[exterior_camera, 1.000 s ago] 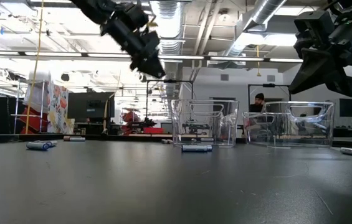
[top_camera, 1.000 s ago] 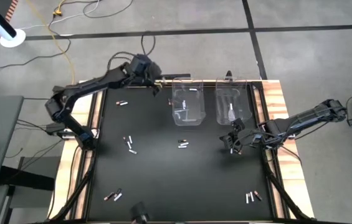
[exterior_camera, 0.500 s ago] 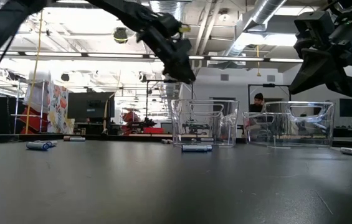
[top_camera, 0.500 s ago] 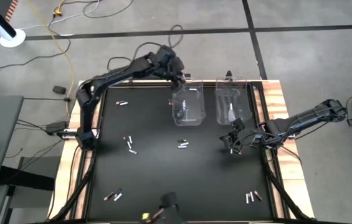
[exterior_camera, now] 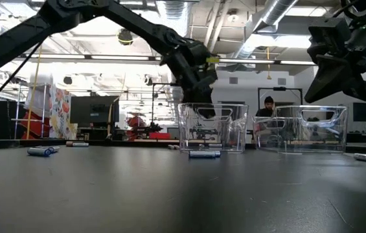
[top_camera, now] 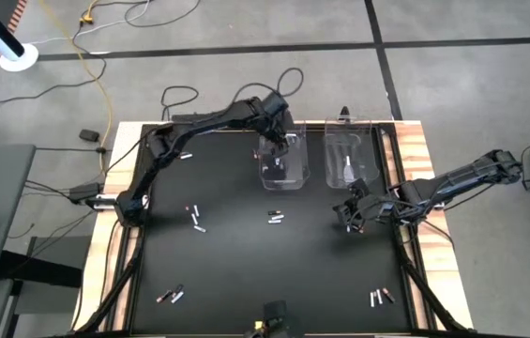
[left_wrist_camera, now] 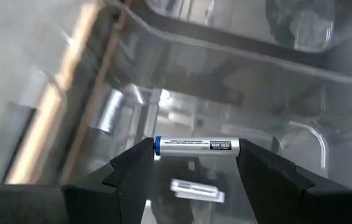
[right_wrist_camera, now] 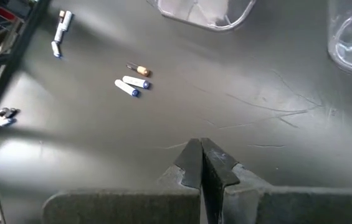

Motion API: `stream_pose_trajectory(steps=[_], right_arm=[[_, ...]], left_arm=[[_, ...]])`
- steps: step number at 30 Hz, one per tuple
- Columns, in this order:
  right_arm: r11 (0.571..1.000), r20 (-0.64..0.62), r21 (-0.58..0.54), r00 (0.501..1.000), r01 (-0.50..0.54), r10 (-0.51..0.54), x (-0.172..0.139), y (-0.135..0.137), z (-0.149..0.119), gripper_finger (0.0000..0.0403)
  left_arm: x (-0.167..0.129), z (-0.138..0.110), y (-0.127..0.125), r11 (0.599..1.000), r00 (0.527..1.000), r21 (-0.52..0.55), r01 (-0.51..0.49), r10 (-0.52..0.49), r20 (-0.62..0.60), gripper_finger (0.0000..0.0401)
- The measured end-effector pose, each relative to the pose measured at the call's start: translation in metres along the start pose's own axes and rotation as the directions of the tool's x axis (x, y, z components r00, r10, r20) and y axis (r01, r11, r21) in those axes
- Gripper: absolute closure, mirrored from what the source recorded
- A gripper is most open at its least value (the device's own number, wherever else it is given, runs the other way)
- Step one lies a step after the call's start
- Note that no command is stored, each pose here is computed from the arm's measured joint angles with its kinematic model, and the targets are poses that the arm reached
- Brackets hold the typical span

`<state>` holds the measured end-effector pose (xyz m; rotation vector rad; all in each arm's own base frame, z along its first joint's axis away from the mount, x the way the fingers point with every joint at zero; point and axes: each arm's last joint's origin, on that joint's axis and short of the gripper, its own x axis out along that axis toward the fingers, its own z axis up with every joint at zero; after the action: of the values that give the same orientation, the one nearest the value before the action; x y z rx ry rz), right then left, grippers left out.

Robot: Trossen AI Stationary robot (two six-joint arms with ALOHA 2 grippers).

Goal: Sort batteries
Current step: Put the white battery into the left transparent bin

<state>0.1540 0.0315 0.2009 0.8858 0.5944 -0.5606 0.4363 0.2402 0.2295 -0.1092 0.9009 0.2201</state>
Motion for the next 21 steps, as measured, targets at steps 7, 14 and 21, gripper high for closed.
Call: stream_pose_trajectory(steps=[7, 14, 21], right_arm=[[0.997, -0.004, -0.071, 1.0, 0.011, -0.011, 0.0, -0.001, 0.0, 0.0385], [0.994, -0.004, -0.11, 1.0, 0.01, -0.01, 0.0, -0.001, 0.0, 0.0385], [0.992, -0.013, -0.124, 1.0, -0.001, -0.001, -0.001, 0.0, -0.003, 0.0385]], left_arm=[[0.012, -0.003, -0.015, 1.0, 0.999, -0.001, -0.02, 0.02, -0.041, 0.0181], [0.016, -0.002, -0.024, 0.991, 0.993, 0.101, -0.09, 0.096, -0.062, 0.0181], [0.032, -0.01, -0.026, 0.992, 0.991, 0.102, -0.08, 0.09, -0.1, 0.0181]])
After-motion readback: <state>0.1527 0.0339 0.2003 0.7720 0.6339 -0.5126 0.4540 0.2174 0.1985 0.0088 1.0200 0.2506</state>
